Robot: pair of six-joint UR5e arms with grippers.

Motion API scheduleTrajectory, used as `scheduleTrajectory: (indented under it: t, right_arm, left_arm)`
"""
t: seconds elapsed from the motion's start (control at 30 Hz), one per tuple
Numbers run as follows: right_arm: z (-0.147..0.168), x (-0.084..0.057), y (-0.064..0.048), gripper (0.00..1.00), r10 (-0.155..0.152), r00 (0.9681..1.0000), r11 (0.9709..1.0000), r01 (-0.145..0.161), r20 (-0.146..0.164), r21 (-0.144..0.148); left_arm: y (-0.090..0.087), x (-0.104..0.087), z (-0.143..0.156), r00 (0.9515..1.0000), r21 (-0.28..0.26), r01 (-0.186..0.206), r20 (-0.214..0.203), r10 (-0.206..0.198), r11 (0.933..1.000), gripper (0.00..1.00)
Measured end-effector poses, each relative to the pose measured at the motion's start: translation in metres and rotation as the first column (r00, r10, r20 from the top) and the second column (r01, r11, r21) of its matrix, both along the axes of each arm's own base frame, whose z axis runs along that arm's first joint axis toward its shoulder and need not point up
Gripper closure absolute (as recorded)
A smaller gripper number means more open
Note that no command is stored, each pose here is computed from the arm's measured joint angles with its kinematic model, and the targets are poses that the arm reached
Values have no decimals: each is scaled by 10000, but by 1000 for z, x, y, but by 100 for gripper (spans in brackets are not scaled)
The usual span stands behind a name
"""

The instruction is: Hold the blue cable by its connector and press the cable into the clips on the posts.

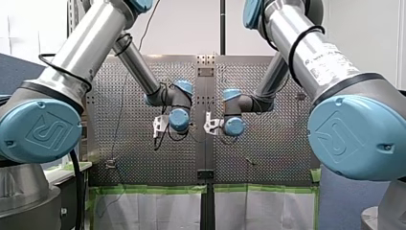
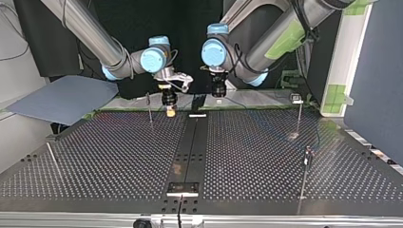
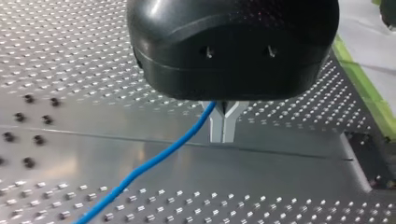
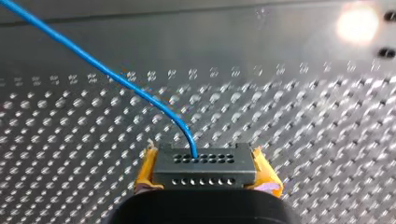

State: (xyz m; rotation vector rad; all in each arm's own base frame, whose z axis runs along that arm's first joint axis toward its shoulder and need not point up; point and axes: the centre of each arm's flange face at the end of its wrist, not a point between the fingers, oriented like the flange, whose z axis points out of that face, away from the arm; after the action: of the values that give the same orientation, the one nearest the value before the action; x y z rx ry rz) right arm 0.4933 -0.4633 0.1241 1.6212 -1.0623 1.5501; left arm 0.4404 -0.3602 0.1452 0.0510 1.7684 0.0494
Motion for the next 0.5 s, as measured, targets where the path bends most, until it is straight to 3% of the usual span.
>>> scheduleTrajectory:
  t: [0.17, 0.37, 0.5]
  right_arm:
    - [-17, -14, 7, 100, -335, 9993, 9994, 333, -191, -95]
    - [-39, -34, 15, 100, -843, 9952, 9963, 835, -489, -179]
    - [-70, -50, 22, 100, -1160, 9885, 9932, 1157, -973, -87]
  left_arm:
    - [-5, 0, -28, 9996, 37, 188, -208, -187, 9998, 100]
    - [-8, -3, -43, 9988, 95, 322, -366, -319, 9994, 100]
    - [-10, -2, -46, 9988, 54, 367, -327, -366, 9993, 100]
